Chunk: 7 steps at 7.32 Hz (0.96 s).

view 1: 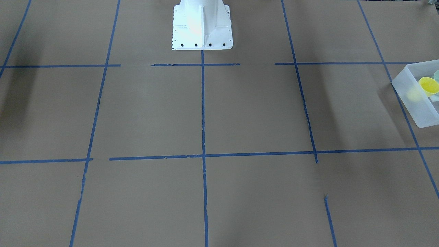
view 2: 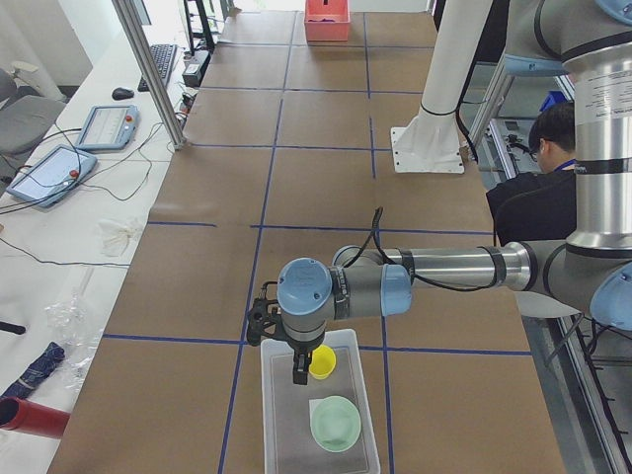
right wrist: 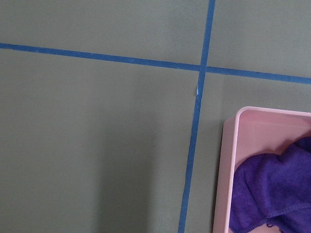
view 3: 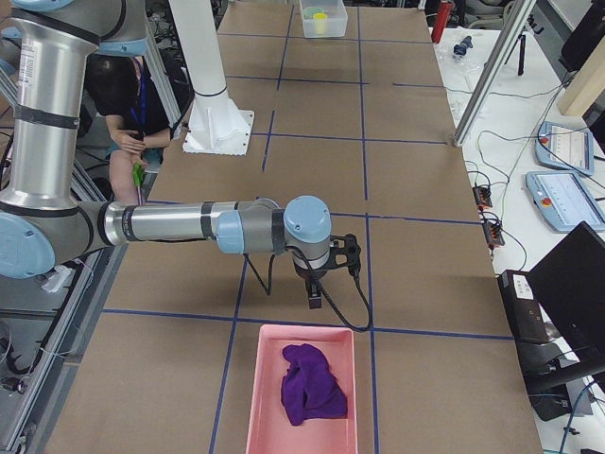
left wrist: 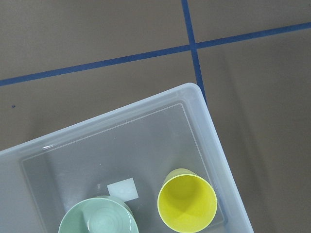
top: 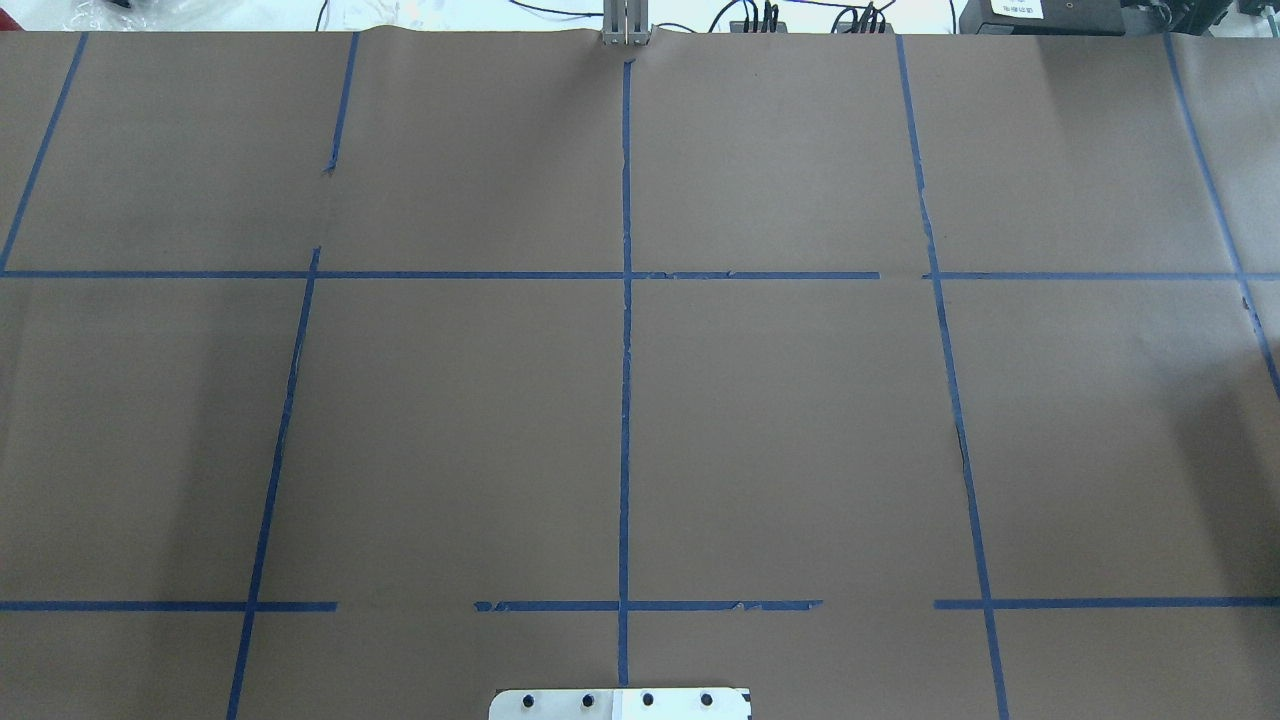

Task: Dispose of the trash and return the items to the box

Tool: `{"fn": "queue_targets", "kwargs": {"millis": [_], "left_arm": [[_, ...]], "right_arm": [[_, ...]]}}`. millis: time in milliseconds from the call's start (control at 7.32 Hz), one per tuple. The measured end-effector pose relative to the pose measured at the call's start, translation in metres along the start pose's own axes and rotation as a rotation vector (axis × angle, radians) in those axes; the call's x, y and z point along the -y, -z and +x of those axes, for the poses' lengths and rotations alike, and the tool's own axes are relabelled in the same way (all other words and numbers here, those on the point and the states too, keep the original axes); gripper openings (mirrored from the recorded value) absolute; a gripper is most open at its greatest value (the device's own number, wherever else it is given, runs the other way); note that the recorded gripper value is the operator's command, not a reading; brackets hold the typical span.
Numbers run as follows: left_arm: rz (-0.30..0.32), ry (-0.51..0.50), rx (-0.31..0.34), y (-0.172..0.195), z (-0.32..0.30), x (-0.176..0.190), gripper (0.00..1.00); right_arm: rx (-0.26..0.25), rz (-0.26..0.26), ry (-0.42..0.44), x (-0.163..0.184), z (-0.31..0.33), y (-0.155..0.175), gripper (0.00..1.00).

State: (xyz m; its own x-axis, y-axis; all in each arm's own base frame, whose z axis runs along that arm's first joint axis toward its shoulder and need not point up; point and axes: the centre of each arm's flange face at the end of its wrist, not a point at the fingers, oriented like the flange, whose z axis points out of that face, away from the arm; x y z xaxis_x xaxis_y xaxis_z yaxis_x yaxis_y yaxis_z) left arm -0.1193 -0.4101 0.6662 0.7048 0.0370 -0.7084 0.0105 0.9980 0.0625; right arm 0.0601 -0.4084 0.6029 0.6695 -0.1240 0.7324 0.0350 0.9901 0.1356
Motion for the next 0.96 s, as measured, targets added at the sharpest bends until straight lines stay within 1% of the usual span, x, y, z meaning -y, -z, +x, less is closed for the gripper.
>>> {"fn": "queue_targets", "kwargs": {"millis": [273, 547, 957], "left_arm": [[0.014, 0.025, 0.003, 0.004, 0.003, 0.004, 1.00], [0.021, 0.022, 0.007, 0.005, 0.004, 0.005, 1.00], [0.021, 0.022, 0.010, 0.005, 0.004, 0.004, 1.00]], "right_arm": [[0.002, -0.015, 0.003, -0.003, -0.001, -0.006, 1.00], [0.003, -0.039, 0.002, -0.011, 0.000, -0.015, 1.00], [0.004, -0.054, 0.001, -0.015, 0.000, -0.021, 1.00]]}}
